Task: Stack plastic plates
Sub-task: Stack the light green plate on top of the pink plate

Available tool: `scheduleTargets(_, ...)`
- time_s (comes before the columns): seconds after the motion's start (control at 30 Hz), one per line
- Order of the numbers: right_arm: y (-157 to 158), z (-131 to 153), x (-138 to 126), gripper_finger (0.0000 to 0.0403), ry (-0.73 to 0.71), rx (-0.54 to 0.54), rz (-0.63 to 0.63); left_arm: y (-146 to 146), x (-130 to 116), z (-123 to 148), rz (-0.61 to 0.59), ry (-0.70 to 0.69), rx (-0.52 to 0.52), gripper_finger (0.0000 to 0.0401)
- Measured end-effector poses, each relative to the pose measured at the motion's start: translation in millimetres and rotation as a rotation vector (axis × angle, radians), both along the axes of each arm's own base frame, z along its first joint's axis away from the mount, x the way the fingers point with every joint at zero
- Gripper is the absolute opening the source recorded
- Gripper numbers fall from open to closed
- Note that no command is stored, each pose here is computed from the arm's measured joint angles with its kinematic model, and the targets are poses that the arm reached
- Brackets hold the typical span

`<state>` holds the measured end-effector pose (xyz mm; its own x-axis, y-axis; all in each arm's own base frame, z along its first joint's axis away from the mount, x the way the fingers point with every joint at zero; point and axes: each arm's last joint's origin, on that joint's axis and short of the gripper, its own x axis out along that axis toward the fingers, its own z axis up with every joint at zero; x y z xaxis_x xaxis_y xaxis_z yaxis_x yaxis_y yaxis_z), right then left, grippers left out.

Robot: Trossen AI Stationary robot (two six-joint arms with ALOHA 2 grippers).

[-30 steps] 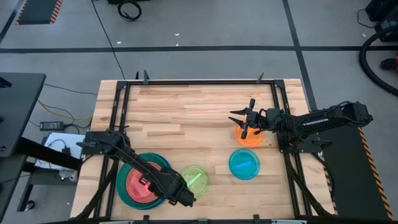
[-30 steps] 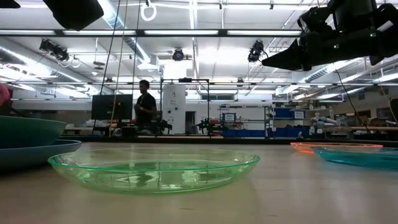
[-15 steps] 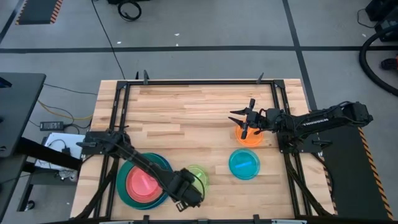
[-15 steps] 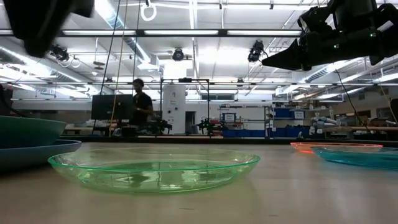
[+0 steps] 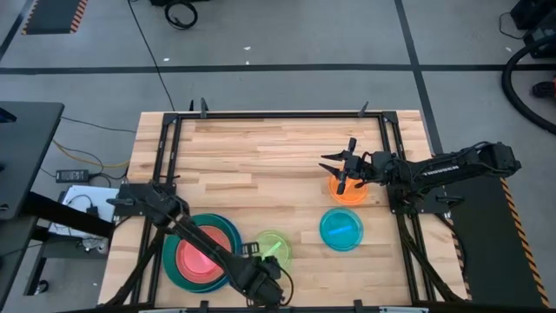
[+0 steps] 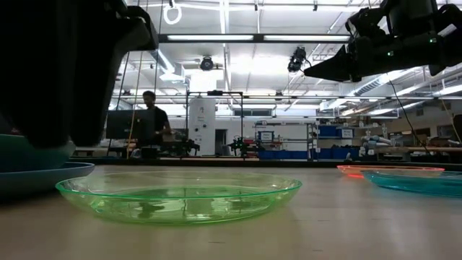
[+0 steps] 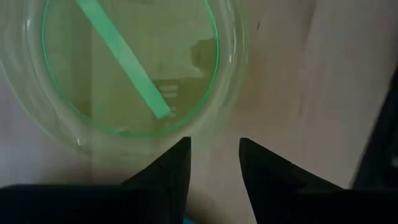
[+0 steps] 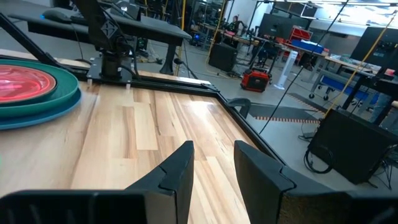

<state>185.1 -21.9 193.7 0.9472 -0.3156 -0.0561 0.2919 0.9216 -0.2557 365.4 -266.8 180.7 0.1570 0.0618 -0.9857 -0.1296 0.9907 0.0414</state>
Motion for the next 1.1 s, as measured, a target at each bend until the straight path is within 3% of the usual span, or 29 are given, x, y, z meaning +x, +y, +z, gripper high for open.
scheduleTargets(0.2,0,0,0,0.0125,0.002,0.006,0.0,-2,3,-5,-0.049,-0.051,0.065,0.0142)
scheduleTargets(0.53,0,-3,0,0.0125,0.024,0.031,-0.002,-9,9,8,-0.155,-0.113,0.049,0.0141)
scheduleTargets(1.1,0,-6,0,0.0125,0.041,0.061,-0.004,-27,-7,-11,-0.262,-0.039,0.15,0.0141)
